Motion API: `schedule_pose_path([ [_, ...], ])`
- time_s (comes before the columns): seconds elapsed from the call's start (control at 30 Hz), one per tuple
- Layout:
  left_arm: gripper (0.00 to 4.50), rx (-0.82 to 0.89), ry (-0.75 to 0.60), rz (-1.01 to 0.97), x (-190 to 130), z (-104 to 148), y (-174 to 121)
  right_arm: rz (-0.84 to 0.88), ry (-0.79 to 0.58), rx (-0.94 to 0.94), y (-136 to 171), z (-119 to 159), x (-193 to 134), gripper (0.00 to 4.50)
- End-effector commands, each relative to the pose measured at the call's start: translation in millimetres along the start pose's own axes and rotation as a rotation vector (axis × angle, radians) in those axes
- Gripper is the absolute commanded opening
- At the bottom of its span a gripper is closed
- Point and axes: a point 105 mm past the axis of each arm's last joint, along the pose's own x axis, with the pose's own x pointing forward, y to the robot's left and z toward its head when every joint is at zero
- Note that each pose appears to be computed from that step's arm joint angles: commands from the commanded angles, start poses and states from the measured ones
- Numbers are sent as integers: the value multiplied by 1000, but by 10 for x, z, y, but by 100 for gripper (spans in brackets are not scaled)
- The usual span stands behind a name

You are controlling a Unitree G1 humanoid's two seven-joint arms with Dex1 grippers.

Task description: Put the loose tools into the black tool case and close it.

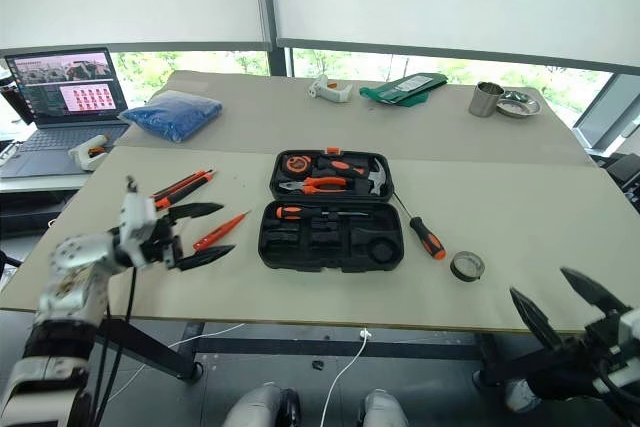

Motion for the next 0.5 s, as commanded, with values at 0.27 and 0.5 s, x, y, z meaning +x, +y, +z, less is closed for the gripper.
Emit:
schedule_pose_path([
  [0.27, 445, -27, -62, 80, -180, 152, -79, -37, -42, -85, -139, 202, 170, 450],
  [0.5, 445, -20, -157, 14, 113, 360, -124, 93, 75, -62, -156, 494, 894, 450],
])
